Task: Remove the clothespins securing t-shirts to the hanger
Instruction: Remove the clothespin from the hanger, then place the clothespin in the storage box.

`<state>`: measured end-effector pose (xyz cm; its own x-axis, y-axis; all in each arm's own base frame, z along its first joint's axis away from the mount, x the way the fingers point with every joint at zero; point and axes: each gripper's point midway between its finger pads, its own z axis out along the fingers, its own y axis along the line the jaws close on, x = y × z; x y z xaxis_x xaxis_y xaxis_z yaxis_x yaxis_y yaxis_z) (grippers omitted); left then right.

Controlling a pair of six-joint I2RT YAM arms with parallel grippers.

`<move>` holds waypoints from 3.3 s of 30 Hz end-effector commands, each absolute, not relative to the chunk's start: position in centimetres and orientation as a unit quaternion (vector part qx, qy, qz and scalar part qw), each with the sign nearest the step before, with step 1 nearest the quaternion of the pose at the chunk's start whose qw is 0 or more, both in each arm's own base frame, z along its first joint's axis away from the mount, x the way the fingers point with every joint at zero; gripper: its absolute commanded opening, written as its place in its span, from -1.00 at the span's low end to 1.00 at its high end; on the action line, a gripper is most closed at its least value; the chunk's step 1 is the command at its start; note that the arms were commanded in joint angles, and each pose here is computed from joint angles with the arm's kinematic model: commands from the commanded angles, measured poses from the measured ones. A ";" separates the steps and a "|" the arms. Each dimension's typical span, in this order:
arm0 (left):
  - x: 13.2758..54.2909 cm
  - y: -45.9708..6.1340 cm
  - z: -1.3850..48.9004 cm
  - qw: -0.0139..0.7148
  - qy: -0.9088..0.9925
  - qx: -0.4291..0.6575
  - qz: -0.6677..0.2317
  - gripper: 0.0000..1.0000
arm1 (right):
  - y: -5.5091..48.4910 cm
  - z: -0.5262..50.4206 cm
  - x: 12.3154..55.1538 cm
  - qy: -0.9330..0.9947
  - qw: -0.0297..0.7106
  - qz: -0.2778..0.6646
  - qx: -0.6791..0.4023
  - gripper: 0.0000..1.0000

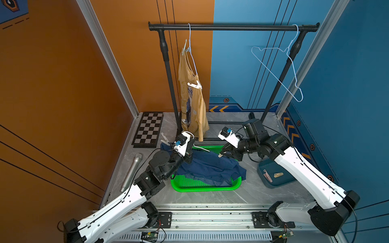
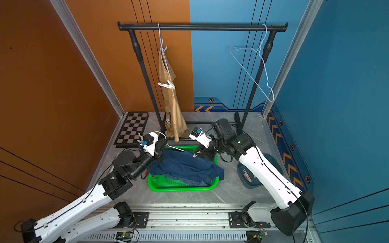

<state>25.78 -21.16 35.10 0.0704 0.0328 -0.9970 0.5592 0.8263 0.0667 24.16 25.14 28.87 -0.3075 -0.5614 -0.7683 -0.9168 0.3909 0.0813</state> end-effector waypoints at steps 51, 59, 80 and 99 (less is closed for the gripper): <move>25.9 -21.4 34.5 0.710 0.636 0.224 -0.203 -1.00 | -5.2 12.0 25.2 0.913 0.133 -0.197 -0.332 -0.46; 25.9 -21.3 34.4 0.712 0.634 0.215 -0.212 -1.00 | -5.8 9.4 24.7 0.919 0.116 -0.191 -0.325 -0.45; 26.3 -21.0 34.2 0.715 0.635 0.206 -0.206 -1.00 | -5.3 5.1 24.7 0.913 0.042 -0.181 -0.362 -0.26; 26.1 -20.0 34.5 0.723 0.632 0.196 -0.201 -1.00 | -4.9 7.2 24.7 0.900 0.072 -0.199 -0.382 0.12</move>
